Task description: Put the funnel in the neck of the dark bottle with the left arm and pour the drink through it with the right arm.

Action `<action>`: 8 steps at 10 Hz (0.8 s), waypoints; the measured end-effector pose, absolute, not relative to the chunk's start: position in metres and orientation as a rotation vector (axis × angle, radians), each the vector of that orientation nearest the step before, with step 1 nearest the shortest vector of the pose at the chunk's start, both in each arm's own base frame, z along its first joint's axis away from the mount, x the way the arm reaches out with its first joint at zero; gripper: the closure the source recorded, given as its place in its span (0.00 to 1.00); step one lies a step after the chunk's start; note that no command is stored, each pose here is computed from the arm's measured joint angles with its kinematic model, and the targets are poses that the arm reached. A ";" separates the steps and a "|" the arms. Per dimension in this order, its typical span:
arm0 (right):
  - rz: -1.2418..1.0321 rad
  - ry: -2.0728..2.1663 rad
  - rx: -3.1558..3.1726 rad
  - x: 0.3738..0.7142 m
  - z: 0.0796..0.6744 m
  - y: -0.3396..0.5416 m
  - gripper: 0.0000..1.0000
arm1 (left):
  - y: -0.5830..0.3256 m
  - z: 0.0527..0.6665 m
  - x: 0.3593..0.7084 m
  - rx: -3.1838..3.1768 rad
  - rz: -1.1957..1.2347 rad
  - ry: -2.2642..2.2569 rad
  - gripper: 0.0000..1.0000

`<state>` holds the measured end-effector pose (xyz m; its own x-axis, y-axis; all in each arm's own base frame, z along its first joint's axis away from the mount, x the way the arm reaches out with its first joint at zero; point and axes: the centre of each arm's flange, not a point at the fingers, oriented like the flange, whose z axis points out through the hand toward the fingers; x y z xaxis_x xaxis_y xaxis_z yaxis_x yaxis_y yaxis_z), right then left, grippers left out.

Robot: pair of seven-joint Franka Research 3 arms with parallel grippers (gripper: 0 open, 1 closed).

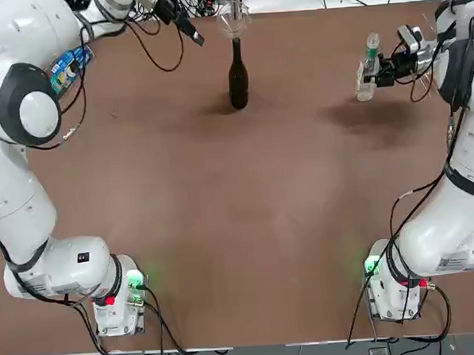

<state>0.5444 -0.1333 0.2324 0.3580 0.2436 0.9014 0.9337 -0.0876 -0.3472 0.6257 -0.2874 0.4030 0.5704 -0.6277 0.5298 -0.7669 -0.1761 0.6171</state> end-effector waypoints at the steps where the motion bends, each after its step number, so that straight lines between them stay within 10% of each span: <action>1: -0.816 -1.074 -1.609 0.549 0.251 -0.133 0.55 | -0.299 0.387 0.625 1.730 0.297 -1.221 0.00; 8: -0.681 -0.993 -1.837 0.579 0.376 -0.098 0.55 | -0.326 0.349 0.625 1.205 0.779 -1.376 0.00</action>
